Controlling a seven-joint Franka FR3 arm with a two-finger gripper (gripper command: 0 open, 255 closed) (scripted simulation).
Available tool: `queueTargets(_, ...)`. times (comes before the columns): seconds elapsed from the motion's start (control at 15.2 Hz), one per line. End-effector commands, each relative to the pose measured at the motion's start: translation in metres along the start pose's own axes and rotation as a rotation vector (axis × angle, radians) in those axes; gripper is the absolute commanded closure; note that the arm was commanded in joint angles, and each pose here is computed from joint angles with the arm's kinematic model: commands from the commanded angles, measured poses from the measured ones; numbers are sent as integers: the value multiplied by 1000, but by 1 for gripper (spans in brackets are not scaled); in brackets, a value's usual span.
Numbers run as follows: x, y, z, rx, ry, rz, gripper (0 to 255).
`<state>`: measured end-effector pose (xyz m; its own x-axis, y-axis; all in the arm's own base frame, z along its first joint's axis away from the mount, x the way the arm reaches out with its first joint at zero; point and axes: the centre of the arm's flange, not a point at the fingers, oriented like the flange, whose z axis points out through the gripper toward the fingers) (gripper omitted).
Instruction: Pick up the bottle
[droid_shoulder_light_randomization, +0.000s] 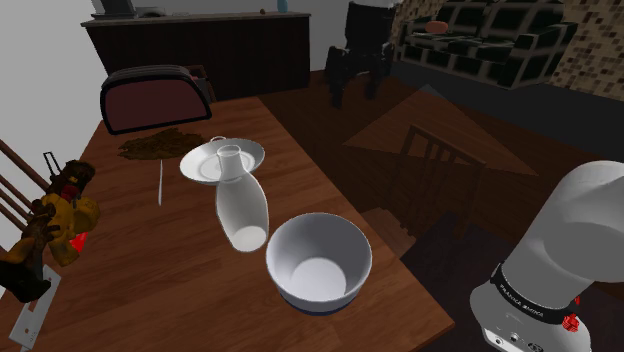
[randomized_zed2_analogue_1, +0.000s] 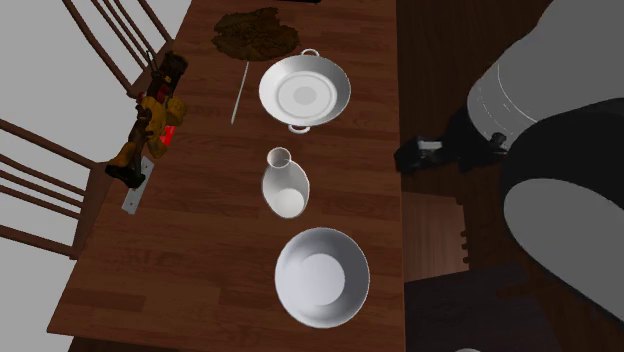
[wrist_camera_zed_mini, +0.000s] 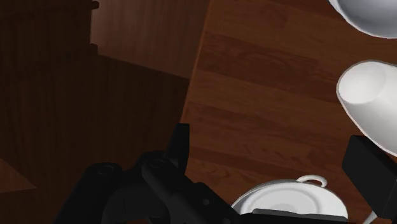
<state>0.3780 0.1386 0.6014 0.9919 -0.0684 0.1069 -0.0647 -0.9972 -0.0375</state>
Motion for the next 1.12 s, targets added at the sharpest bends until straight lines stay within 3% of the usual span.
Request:
queueTargets(0.0,7,-25,8,-4,-6,8,0)
queueTargets(1.06,85,-223,59,-37,-47,58,0)
